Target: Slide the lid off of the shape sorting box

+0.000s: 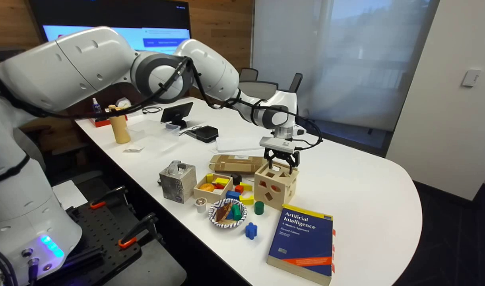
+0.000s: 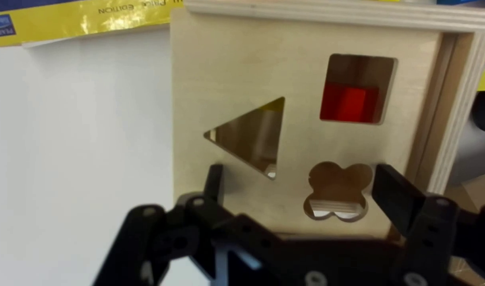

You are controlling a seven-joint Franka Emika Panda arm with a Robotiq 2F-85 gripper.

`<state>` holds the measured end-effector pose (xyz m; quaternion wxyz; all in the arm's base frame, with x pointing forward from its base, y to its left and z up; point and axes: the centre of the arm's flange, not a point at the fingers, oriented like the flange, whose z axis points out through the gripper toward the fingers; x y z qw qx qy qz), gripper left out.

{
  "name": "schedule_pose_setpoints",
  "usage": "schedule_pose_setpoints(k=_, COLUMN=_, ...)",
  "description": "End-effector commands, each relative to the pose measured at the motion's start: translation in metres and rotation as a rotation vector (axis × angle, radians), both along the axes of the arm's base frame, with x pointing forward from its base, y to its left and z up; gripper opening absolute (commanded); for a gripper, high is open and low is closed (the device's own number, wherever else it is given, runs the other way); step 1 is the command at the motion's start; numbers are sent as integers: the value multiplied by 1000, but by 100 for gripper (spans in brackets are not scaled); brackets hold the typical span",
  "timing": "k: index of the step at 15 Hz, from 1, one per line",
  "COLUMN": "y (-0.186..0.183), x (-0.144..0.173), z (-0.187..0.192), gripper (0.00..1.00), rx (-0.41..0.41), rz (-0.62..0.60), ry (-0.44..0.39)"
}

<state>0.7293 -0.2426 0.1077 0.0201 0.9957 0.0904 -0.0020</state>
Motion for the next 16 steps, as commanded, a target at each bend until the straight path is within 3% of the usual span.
schedule_pose_setpoints(k=1, y=-9, x=10, z=0, gripper=100, rx=11, rz=-23, ry=5)
schedule_pose_setpoints(k=16, y=-32, x=1, z=-1, gripper=100, rx=-6, rz=-95, ry=1)
